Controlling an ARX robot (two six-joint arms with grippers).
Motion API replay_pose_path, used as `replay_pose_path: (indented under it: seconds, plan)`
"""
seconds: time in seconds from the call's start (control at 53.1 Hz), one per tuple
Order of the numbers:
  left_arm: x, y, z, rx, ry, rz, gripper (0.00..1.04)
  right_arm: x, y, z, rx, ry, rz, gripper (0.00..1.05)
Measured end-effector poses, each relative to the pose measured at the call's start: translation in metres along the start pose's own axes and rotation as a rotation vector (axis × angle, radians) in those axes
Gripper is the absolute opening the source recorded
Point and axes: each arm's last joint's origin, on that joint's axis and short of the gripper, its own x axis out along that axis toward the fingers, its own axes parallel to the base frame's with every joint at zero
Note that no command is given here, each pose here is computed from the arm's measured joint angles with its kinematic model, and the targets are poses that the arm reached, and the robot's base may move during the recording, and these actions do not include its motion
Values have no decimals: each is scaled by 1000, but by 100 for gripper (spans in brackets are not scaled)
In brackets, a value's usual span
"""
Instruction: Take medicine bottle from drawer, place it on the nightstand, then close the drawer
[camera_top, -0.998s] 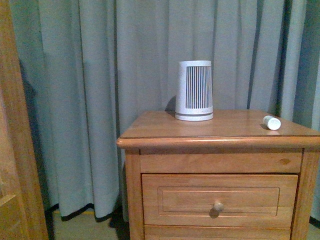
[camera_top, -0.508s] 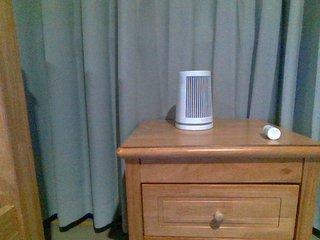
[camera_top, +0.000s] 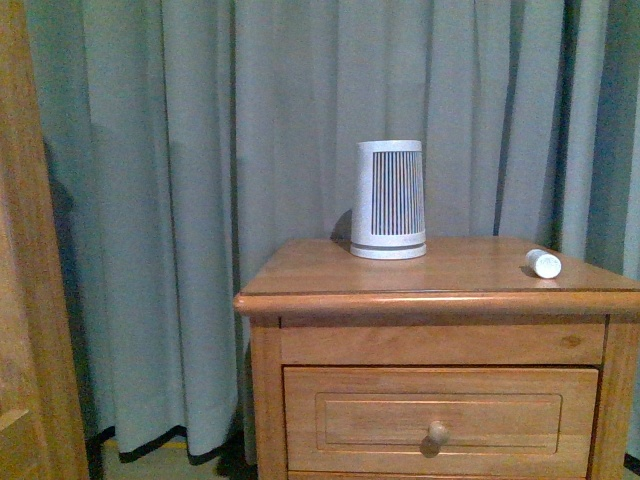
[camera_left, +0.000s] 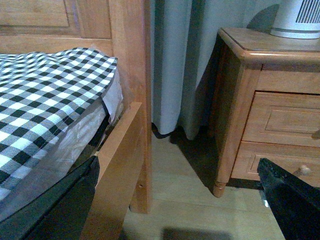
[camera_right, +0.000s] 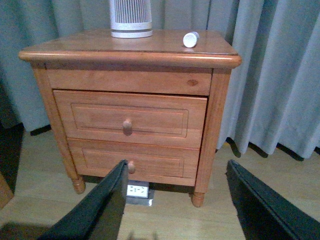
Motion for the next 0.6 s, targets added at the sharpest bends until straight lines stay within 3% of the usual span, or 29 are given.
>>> replay_pose_path:
  seconds: [0.169,0.603]
  plan:
    - [0,0,0,0,0,0,98,0,0,0,0,0,0,99]
    - [0,0,0,0,0,0,98,0,0,0,0,0,0,98]
